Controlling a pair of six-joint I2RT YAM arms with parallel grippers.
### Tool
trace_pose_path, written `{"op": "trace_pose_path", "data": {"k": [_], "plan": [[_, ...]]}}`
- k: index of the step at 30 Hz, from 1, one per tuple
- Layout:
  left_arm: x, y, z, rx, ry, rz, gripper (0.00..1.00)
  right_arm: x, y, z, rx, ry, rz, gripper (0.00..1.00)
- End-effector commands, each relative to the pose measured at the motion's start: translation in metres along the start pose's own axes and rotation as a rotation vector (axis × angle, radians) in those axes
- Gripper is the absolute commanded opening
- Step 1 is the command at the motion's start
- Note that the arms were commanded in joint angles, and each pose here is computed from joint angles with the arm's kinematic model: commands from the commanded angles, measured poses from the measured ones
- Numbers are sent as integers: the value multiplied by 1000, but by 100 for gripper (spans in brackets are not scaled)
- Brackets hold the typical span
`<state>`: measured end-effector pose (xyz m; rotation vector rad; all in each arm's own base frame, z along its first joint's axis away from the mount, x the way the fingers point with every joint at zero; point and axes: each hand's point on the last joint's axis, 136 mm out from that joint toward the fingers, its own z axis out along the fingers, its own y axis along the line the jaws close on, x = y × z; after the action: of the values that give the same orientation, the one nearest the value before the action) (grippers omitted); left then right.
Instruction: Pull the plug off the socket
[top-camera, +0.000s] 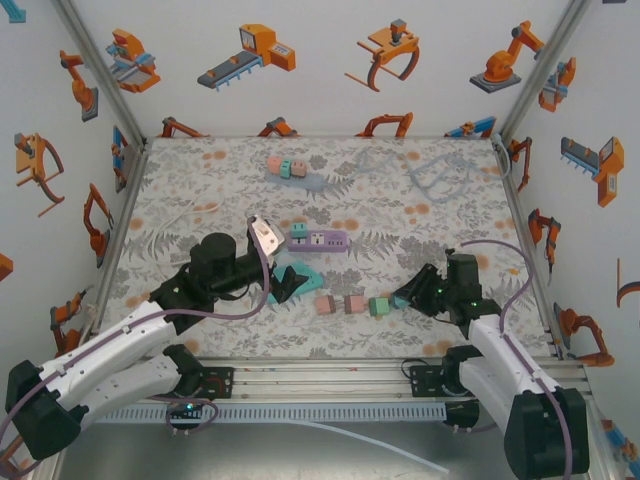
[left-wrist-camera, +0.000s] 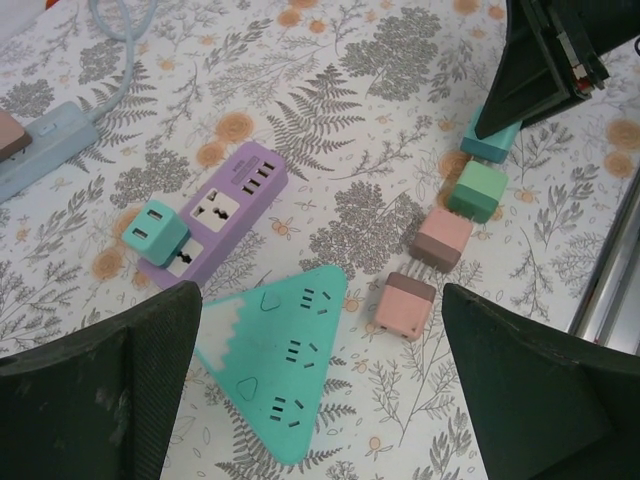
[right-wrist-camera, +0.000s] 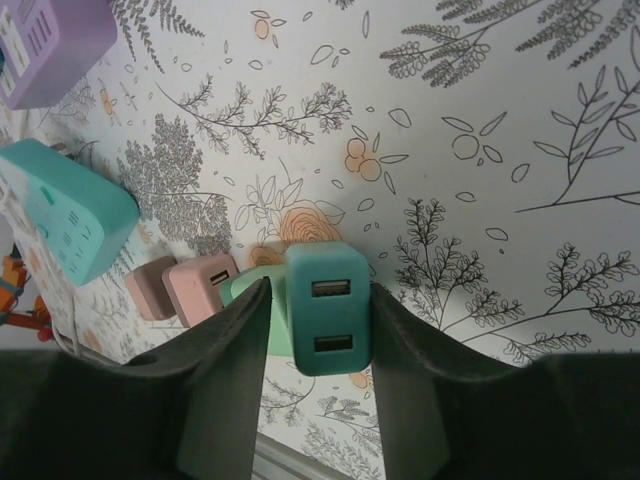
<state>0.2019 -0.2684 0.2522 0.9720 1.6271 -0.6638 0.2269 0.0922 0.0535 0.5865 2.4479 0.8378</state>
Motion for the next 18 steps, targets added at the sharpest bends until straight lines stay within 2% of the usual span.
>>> {"op": "trace_pose_path", "data": {"k": [1,5,13,18], "plan": [[-7,6,-2,-39,-39,-12,97,8,-12,1,48,21,38,47],[-6,9,-1,-56,-34,-12,97,9,-19,-3,84,14,40,55],[-5,15,0,-92,-26,-27,97,2,-31,-20,182,-48,33,64],[-1,27,-1,-162,6,-59,97,-17,-7,-35,135,-110,-40,64]]}}
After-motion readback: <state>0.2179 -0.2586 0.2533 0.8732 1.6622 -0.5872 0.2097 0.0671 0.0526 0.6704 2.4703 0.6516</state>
